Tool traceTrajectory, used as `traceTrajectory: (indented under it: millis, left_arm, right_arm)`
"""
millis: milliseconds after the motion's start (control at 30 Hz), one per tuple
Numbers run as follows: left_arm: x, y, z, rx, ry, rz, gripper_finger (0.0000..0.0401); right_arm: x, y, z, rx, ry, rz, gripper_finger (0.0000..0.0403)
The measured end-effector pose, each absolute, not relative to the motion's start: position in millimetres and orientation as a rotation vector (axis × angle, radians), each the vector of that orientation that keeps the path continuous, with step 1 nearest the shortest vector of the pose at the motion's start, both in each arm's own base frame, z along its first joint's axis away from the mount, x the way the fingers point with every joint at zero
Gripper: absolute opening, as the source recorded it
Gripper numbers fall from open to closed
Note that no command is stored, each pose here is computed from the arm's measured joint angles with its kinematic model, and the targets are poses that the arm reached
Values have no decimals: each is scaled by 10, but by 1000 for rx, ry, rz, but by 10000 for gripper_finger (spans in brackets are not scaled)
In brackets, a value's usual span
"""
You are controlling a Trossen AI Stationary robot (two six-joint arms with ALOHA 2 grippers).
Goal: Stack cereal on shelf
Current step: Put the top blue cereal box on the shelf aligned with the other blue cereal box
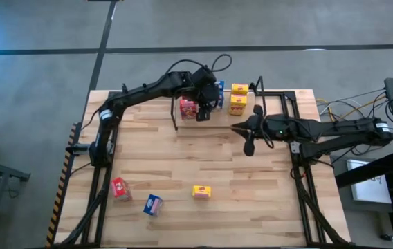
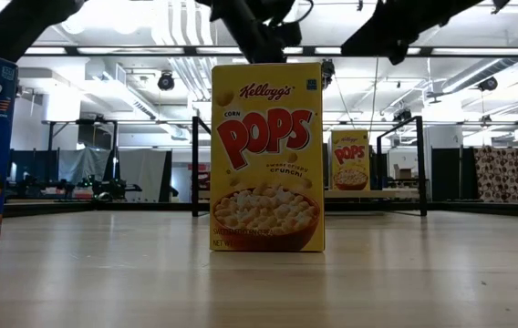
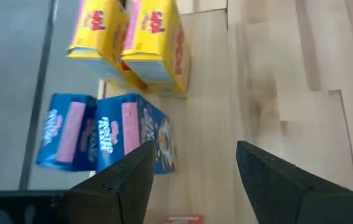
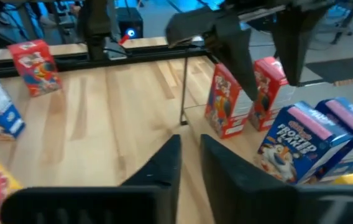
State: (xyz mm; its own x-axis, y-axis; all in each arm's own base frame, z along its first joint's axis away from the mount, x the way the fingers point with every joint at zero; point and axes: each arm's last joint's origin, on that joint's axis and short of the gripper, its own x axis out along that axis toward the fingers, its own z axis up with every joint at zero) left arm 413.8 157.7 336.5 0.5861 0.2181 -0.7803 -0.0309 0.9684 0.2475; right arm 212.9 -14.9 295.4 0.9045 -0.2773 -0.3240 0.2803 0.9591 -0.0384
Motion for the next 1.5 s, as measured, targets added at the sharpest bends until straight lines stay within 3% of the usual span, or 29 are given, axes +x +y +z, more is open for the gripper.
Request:
traceTrajectory:
  millis: [133, 933, 1500]
  left_arm:
    - [4050, 1518, 3446, 220, 892, 166, 194]
    - [3094, 1336, 3117, 324, 533, 419, 186]
    - [2594, 1347, 3208, 333, 466, 504, 186]
  right_arm:
    - [2186, -266, 2981, -31, 348, -329, 13]
    - [2687, -1660, 2872, 8, 491, -487, 9]
    - [2795, -1854, 2886, 142, 690, -588, 9]
